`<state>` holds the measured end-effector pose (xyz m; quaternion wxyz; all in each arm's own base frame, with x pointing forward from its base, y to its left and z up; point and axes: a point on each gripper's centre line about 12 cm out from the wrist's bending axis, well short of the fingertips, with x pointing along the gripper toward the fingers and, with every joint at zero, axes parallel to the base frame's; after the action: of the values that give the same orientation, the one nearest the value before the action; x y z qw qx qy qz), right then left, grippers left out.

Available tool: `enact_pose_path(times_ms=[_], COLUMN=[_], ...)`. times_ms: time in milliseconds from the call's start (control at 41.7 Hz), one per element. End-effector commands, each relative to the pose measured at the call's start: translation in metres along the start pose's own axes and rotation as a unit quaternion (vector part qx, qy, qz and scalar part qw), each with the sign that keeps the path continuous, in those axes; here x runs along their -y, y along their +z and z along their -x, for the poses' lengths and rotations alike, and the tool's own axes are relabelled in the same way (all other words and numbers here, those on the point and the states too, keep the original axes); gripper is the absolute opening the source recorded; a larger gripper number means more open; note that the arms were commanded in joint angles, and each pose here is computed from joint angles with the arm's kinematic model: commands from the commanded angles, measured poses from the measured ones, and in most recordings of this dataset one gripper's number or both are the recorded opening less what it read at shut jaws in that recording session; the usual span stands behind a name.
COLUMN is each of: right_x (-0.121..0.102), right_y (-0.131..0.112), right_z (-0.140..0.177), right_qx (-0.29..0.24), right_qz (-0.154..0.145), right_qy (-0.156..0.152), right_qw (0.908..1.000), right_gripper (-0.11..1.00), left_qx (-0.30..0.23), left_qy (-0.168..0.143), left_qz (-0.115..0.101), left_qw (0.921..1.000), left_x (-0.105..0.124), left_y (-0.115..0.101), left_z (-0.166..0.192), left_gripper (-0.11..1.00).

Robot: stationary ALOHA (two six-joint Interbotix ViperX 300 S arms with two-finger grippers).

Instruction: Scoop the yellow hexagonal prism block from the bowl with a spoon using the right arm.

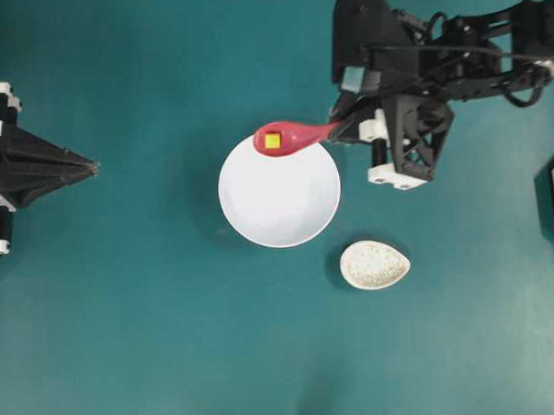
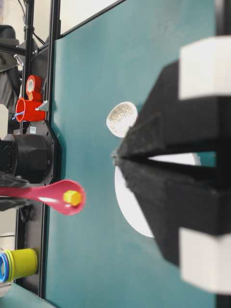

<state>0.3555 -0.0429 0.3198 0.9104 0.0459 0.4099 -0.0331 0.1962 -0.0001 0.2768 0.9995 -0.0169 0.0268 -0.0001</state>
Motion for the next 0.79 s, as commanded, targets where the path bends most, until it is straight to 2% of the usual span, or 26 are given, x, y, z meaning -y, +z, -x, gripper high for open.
enact_pose_path(times_ms=[0, 768], right_x=[-0.0013, -0.0019], right_y=[0.0083, 0.0128], right_z=[0.0193, 0.0202], right_qx=[0.027, 0.050], right_qz=[0.001, 0.000], right_qy=[0.000, 0.000], right_qw=[0.9996, 0.9988], right_gripper=[0.23, 0.23], left_qx=[0.018, 0.019], left_qy=[-0.001, -0.001], left_qz=[0.001, 0.002], left_qw=[0.9998, 0.9998], left_x=[0.0004, 0.0004], left_y=[0.0109, 0.0110], left_z=[-0.0016, -0.0016], left_gripper=[0.00, 0.00])
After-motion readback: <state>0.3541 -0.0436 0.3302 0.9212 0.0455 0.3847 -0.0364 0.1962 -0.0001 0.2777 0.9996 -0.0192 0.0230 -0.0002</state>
